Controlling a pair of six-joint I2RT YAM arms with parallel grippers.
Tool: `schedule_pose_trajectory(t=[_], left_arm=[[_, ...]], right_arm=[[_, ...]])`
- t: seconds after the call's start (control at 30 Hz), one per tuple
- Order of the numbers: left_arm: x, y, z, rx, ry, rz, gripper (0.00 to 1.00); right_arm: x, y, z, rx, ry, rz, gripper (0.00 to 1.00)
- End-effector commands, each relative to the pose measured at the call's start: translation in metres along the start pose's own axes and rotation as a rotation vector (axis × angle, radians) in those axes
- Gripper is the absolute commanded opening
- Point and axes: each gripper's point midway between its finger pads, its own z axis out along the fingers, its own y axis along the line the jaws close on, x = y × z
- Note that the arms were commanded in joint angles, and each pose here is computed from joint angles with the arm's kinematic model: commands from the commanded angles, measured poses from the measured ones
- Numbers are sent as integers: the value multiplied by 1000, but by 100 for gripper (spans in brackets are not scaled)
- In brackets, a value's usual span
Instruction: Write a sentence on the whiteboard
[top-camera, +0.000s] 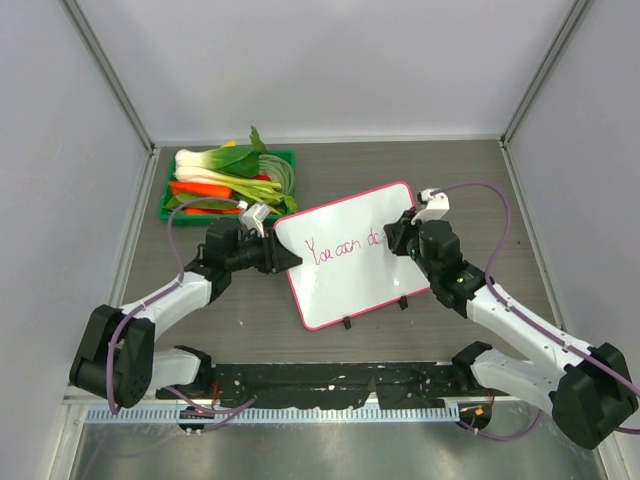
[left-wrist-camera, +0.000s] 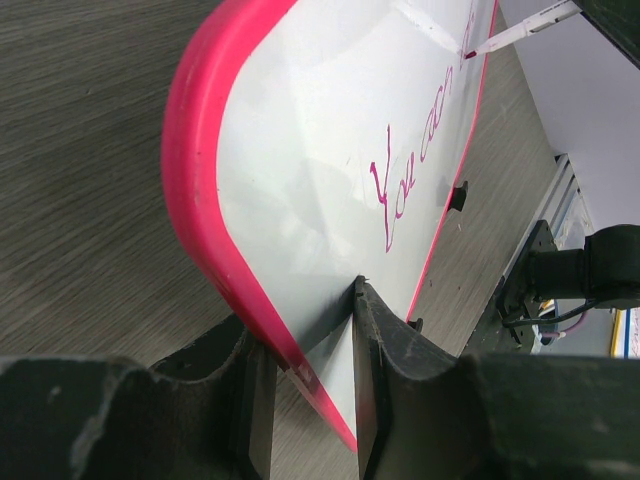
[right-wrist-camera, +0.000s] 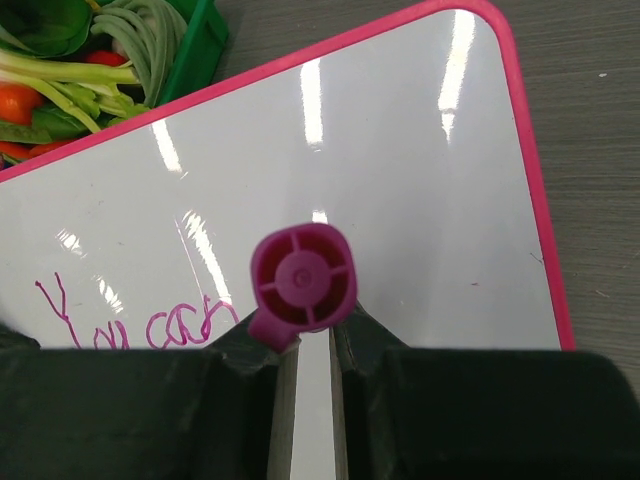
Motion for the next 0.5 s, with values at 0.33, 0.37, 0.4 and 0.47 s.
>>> schedule_pose_trajectory(t=[0.33, 0.37, 0.4, 0.47], left_arm=[[15, 63, -4, -256, 18, 119, 0], [16, 63, -4, -255, 20, 119, 0], [15, 63, -4, -256, 18, 119, 0], [15, 63, -4, -255, 17, 119, 0]], right_arm=[[-23, -9, 0, 77, -75, 13, 1], [-24, -10, 1, 82, -77, 14, 1], [-27, -8, 2, 77, -85, 17, 1], [-32, -5, 4, 74, -95, 21, 1]])
